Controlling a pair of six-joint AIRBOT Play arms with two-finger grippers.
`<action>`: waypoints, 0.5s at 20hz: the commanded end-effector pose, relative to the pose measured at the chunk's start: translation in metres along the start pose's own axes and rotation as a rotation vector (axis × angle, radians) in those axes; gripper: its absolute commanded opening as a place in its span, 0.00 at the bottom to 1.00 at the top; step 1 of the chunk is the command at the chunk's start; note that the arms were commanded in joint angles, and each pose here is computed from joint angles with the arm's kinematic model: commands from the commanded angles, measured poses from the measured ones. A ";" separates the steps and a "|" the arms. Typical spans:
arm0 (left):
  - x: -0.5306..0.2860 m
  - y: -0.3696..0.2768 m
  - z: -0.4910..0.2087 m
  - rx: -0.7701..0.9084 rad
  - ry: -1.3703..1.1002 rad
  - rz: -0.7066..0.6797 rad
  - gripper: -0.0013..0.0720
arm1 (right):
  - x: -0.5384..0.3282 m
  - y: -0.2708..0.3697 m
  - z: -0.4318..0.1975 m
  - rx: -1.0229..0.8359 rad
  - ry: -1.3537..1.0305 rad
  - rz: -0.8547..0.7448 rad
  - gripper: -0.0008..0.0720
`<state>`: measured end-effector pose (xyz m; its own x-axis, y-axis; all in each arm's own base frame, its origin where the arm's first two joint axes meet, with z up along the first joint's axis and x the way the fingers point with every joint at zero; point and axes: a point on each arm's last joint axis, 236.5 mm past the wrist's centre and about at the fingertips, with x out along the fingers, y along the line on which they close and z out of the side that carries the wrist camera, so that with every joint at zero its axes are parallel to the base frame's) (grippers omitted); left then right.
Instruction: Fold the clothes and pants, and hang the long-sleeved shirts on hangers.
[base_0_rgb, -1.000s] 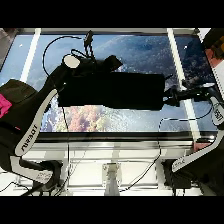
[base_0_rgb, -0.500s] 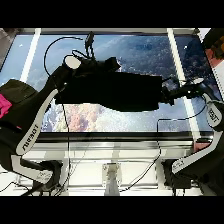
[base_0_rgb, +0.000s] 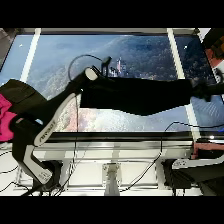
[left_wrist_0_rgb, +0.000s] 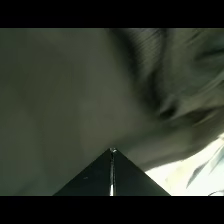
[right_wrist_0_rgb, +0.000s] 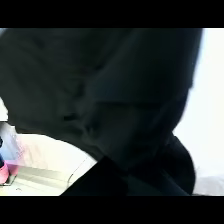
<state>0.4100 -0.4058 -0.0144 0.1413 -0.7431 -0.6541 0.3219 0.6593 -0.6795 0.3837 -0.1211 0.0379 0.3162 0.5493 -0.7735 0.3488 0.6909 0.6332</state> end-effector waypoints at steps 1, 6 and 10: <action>0.050 -0.002 -0.053 0.008 0.134 0.015 0.03 | -0.059 0.025 0.010 -0.095 -0.074 -0.024 0.03; 0.067 -0.017 -0.041 0.038 0.033 0.013 0.03 | -0.054 0.113 0.012 -0.327 -0.081 -0.031 0.03; -0.035 -0.006 0.055 0.117 -0.218 0.049 0.03 | 0.023 0.197 -0.033 -0.547 0.090 0.008 0.03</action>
<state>0.4123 -0.4308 -0.0165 0.2102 -0.7428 -0.6357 0.3768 0.6616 -0.6484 0.4245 -0.0315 0.1412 0.3123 0.5387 -0.7825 -0.0173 0.8267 0.5623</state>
